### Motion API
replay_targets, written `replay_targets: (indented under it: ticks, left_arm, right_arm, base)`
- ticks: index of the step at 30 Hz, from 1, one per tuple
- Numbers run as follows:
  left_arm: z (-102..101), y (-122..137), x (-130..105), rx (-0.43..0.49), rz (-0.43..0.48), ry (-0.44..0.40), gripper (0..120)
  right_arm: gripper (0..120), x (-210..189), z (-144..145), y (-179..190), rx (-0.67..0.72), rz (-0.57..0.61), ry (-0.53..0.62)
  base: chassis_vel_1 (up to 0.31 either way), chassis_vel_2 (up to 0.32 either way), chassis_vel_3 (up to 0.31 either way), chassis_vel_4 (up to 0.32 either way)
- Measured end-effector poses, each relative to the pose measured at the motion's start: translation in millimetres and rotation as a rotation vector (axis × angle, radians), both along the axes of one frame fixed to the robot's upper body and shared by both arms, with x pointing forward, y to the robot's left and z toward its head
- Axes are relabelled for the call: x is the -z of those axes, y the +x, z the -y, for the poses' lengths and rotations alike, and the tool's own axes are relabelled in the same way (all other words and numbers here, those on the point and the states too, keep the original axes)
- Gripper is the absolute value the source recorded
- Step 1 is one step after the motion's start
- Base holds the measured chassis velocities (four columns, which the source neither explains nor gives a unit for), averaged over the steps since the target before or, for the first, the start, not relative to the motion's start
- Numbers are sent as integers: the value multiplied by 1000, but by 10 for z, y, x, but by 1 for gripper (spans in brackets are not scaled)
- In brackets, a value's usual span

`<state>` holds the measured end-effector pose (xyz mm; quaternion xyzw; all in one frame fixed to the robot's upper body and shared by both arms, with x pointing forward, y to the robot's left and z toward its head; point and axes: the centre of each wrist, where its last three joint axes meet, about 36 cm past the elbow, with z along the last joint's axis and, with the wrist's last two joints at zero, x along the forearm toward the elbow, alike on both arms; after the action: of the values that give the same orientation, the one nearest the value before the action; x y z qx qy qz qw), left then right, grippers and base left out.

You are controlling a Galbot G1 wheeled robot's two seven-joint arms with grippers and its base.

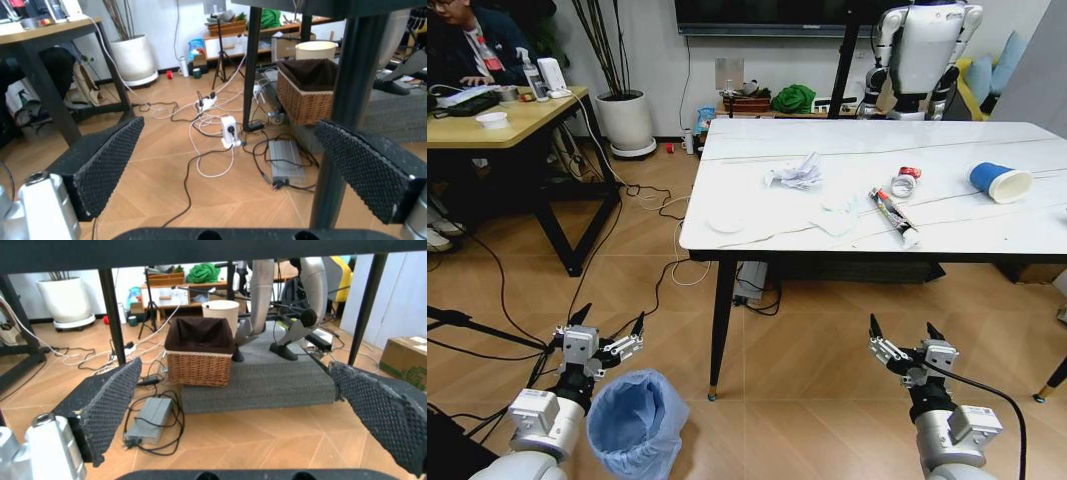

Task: Pick up the trash bin and place the trash from the table into it.

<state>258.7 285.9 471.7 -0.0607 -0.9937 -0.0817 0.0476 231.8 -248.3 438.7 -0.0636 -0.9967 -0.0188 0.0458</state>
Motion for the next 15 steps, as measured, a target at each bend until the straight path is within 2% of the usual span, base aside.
replay_targets:
  ticks: [15]
  left_arm:
    - [0, 1, -26, 1, 8, 4, 100]
  right_arm:
    - [100, -8, 0, -1, 1, 2, 1]
  base:
    - [0, 0, 0, 0]
